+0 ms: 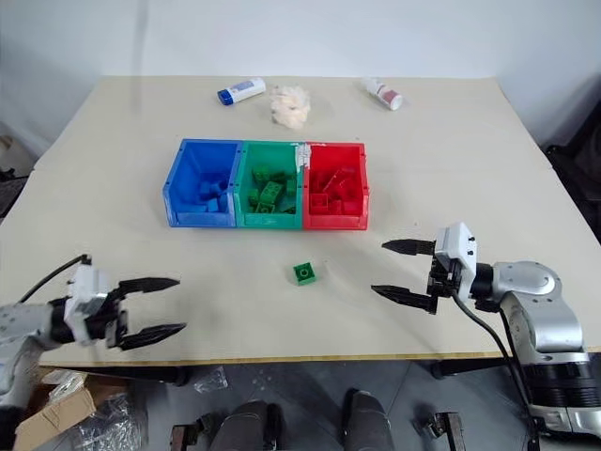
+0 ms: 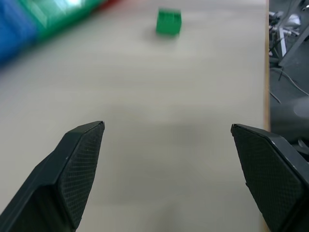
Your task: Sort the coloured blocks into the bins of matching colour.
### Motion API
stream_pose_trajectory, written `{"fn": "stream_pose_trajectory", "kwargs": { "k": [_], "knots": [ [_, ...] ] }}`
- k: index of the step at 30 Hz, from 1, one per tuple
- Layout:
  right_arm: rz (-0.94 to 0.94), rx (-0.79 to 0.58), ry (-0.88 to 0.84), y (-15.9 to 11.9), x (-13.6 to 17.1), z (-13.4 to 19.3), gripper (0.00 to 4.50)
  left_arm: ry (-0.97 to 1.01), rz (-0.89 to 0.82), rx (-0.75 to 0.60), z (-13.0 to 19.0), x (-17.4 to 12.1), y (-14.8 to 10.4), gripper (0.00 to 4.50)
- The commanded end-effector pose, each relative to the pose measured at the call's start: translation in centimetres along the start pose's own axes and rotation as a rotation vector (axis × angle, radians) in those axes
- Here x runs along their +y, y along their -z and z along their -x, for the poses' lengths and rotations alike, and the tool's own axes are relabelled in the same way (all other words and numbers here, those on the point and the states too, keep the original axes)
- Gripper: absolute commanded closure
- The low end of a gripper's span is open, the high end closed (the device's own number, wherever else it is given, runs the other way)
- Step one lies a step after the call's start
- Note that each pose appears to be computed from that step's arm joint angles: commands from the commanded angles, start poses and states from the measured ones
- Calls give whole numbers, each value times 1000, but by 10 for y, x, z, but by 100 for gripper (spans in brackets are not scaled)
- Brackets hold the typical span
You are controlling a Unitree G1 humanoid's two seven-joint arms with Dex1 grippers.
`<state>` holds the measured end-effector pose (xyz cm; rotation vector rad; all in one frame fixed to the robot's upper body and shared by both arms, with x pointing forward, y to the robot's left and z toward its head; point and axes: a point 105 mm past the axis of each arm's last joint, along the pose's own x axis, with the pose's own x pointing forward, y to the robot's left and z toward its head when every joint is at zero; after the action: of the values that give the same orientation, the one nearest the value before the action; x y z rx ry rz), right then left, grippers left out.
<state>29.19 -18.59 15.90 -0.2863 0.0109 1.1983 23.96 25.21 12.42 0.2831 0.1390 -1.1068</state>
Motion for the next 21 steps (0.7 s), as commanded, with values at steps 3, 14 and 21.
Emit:
{"fn": "stream_pose_trajectory", "kwargs": {
  "k": [3, 14, 21],
  "knots": [
    [47, -19, -15, -12, -1, -2, 0, 32, -63, -56, -6, 3, -18, 4],
    [62, -26, 31, -15, 3, -1, 0, 177, -160, -189, -114, -3, -53, 4],
    [58, -29, 75, -15, 13, 2, 0, 246, -155, -207, -173, -4, -54, 4]
  ]
}}
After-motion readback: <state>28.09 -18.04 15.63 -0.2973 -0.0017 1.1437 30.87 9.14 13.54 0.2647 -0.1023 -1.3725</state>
